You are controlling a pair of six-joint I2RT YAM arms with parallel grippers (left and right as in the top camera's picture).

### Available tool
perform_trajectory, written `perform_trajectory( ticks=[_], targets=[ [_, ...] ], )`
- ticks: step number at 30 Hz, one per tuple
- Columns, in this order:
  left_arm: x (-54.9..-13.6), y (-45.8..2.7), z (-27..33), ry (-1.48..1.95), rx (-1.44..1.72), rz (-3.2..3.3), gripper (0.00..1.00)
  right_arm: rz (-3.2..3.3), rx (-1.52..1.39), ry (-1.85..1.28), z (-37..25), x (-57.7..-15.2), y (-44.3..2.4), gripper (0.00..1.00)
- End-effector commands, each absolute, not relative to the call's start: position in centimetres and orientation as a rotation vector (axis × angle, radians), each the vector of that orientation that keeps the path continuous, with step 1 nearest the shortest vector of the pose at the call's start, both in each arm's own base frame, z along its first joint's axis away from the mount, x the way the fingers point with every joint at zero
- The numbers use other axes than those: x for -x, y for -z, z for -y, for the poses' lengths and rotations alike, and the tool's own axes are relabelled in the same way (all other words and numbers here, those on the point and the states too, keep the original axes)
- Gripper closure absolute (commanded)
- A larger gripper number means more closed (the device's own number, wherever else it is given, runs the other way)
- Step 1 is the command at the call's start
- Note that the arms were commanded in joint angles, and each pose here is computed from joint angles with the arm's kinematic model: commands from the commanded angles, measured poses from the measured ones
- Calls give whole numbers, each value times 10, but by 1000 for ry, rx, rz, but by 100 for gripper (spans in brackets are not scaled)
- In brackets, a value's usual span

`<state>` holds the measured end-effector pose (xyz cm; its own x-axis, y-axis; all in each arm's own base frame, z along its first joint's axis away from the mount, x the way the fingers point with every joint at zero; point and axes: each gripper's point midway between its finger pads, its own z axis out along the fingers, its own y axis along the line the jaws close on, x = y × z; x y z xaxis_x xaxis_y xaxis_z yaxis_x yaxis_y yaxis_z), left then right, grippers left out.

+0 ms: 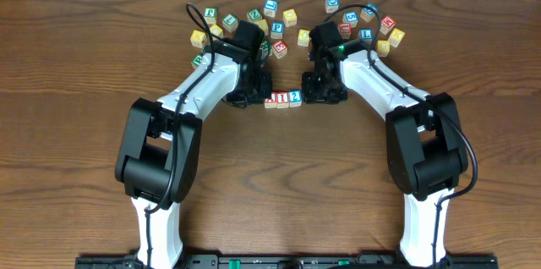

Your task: Spell out AI2

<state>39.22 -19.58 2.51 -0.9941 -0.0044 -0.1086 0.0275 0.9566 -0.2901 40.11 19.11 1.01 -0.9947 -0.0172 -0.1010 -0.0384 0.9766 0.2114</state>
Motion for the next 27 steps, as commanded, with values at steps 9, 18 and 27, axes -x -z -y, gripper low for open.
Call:
perform_trajectory(
  ticks=[9, 18, 27],
  targets=[
    [-389, -16, 197, 450, -61, -3017, 92, -3031, 46, -345, -199, -395, -12, 67],
    [-394, -17, 200, 470, -65, -2995, 92, -3030, 30, -349, -200, -395, -12, 68],
    [-389, -18, 209, 498, -91, -3000, 92, -3026, 26, -350, -201, -396, -13, 68]
  ],
)
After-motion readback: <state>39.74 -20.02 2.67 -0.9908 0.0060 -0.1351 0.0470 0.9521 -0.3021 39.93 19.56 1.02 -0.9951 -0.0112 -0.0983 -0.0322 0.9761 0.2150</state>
